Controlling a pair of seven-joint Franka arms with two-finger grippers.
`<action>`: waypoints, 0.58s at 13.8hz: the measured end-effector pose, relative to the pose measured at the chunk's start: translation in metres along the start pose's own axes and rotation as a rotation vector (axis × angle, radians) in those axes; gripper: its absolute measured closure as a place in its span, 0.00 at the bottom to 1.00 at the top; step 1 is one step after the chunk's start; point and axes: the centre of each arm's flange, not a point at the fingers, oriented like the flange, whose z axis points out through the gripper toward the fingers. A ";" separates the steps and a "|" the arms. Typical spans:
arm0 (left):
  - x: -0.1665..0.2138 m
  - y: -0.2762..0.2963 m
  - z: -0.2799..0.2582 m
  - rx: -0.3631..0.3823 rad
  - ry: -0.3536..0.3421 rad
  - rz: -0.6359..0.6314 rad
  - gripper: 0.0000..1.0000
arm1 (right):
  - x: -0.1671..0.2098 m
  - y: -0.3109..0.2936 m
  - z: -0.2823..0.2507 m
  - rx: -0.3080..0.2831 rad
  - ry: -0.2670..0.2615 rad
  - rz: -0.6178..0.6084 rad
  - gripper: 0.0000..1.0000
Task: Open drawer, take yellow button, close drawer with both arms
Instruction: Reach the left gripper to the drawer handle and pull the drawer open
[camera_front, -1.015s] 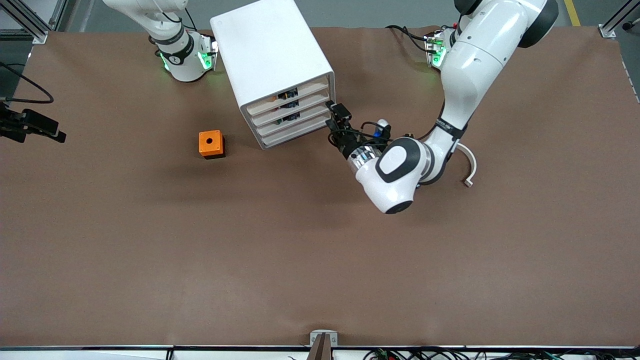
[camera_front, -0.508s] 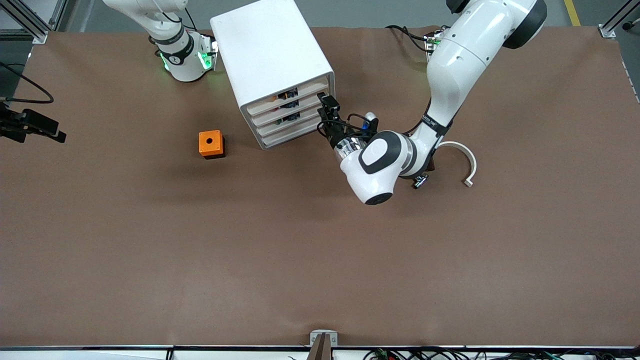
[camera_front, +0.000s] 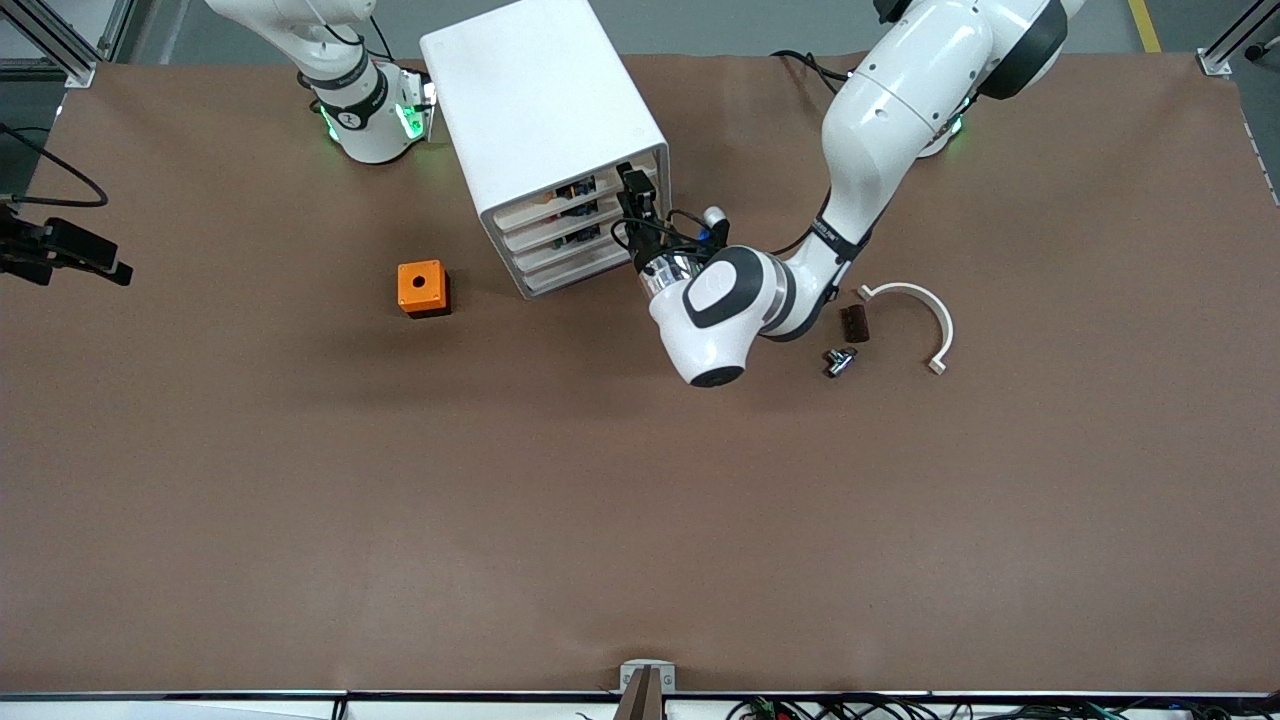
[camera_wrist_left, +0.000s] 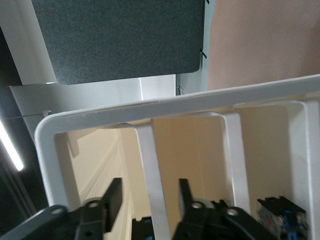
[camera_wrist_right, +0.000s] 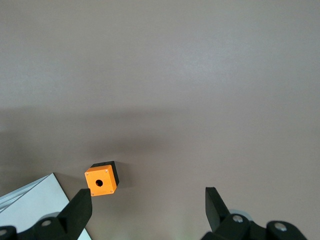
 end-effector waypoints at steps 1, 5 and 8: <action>0.000 0.001 0.004 0.003 0.006 -0.003 0.50 | 0.000 0.000 0.000 0.000 0.000 0.000 0.00; 0.003 0.007 0.013 0.014 0.018 -0.018 0.72 | 0.000 -0.002 0.000 0.000 0.000 -0.003 0.00; 0.003 0.007 0.013 0.015 0.017 -0.019 0.81 | 0.001 -0.005 -0.002 0.000 0.007 -0.006 0.00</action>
